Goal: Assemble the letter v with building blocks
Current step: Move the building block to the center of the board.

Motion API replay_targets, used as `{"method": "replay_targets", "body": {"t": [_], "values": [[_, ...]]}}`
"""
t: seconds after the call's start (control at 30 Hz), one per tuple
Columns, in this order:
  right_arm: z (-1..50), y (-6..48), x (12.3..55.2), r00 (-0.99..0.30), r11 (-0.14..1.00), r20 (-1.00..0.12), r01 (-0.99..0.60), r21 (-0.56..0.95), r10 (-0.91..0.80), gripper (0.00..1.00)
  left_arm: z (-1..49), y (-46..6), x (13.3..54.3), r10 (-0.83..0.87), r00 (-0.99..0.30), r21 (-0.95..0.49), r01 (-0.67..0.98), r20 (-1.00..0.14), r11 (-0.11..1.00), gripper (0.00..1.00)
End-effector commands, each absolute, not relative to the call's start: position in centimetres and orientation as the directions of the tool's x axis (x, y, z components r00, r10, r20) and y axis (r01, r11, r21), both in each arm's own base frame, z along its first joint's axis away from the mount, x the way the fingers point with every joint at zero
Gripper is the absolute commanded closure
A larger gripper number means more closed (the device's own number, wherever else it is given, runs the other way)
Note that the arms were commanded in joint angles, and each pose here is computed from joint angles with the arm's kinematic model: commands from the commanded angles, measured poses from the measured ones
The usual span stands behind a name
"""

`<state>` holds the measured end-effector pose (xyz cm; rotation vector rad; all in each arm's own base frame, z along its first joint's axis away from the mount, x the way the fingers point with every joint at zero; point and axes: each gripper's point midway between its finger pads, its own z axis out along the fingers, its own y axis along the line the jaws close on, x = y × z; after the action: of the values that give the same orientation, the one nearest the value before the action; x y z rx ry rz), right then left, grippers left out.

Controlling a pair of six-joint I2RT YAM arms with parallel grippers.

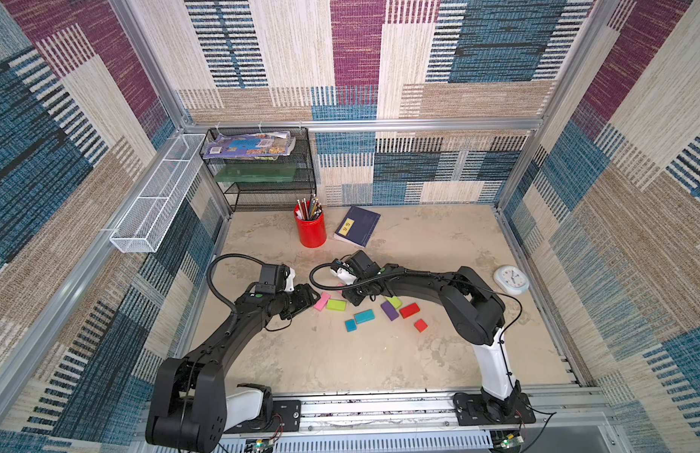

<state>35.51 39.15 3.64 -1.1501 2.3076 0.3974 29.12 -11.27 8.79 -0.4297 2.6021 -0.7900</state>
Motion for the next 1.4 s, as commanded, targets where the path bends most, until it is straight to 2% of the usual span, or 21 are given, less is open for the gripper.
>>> {"method": "replay_targets", "body": {"t": [0.0, 0.37, 1.03, 1.13, 1.23, 1.3, 1.37], "values": [[4.1, 39.7, 36.1, -0.505, 0.601, -0.585, -0.798, 0.037, -0.634, 0.82, 8.6, -11.0, 28.9, -0.424, -0.871, -0.587, -0.213, -0.249, 0.781, 0.33], [3.5, 41.3, 37.5, -0.512, 0.605, -0.569, -0.796, 0.032, -0.643, 0.82, 8.2, -10.0, 28.1, -0.449, -0.859, -0.582, -0.239, -0.246, 0.777, 0.32], [1.8, 41.4, 39.1, -0.587, 0.684, -0.530, -0.729, 0.017, -0.612, 0.78, 7.7, -10.1, 28.0, -0.445, -0.866, -0.591, -0.240, -0.229, 0.770, 0.32], [2.0, 41.6, 38.9, -0.593, 0.685, -0.533, -0.727, 0.033, -0.604, 0.69, 7.6, -10.1, 28.1, -0.441, -0.868, -0.590, -0.237, -0.229, 0.772, 0.32], [3.1, 42.1, 38.9, -0.613, 0.691, -0.550, -0.718, 0.089, -0.567, 0.57, 7.5, -10.2, 28.2, -0.434, -0.872, -0.591, -0.232, -0.226, 0.773, 0.32], [5.4, 42.7, 38.9, -0.622, 0.687, -0.584, -0.713, 0.144, -0.522, 0.46, 7.5, -10.3, 28.3, -0.427, -0.876, -0.593, -0.225, -0.225, 0.773, 0.32], [8.1, 42.9, 39.0, -0.611, 0.681, -0.626, -0.713, 0.170, -0.484, 0.42, 7.6, -10.4, 28.4, -0.422, -0.878, -0.592, -0.220, -0.227, 0.775, 0.32]]}}
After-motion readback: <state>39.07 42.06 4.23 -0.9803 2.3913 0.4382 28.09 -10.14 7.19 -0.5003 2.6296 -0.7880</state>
